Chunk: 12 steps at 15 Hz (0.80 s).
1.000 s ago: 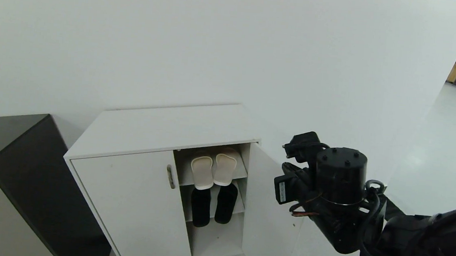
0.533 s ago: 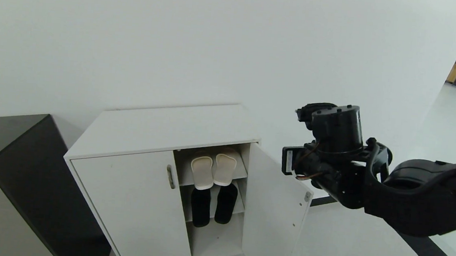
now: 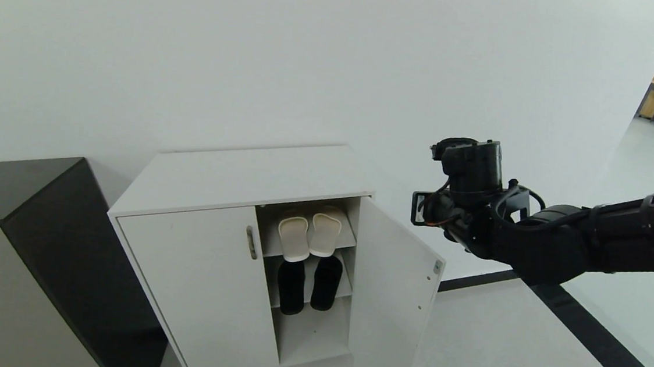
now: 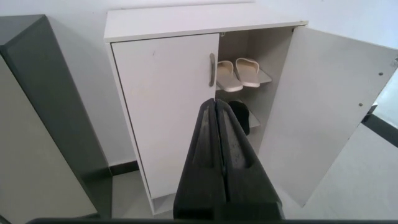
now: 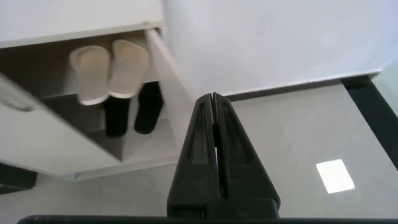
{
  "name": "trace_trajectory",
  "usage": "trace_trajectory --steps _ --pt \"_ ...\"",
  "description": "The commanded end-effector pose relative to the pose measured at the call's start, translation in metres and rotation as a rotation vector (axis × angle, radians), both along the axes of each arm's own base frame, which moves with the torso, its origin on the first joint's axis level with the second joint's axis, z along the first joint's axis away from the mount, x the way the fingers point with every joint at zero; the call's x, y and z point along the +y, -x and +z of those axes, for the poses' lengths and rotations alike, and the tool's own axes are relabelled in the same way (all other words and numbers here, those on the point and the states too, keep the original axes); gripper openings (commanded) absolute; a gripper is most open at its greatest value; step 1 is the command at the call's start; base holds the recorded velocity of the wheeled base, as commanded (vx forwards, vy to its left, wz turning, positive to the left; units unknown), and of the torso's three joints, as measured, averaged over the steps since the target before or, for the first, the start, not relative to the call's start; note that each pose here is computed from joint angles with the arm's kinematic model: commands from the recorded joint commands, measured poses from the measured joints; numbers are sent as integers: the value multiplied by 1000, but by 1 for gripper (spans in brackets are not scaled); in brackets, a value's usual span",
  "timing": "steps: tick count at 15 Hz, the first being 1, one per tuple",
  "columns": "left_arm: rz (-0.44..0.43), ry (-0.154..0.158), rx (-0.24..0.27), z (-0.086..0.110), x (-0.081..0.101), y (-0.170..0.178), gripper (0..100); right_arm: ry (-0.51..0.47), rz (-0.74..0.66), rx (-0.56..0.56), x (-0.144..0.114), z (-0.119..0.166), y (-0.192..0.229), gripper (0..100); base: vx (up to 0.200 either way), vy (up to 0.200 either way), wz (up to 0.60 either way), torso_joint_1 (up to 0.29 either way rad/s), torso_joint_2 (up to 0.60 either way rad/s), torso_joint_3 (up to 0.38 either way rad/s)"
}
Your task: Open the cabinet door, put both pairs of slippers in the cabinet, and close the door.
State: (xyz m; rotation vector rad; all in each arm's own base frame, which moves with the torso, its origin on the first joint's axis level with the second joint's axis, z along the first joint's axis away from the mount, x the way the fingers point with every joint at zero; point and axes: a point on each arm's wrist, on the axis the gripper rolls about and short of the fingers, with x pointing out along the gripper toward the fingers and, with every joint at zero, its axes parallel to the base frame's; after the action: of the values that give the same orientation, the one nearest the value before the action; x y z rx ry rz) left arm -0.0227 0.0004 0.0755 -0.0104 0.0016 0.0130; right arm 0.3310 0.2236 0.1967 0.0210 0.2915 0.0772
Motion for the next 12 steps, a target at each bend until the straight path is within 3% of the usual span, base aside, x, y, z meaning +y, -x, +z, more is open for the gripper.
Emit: trace_trajectory --steps 1,12 --pt "1 0 0 0 0 0 0 12 -17 37 -5 -21 -24 0 0 0 0 0 0 0" --pt "-1 0 0 0 0 0 0 52 -60 110 -8 -85 -59 0 0 0 0 0 0 0"
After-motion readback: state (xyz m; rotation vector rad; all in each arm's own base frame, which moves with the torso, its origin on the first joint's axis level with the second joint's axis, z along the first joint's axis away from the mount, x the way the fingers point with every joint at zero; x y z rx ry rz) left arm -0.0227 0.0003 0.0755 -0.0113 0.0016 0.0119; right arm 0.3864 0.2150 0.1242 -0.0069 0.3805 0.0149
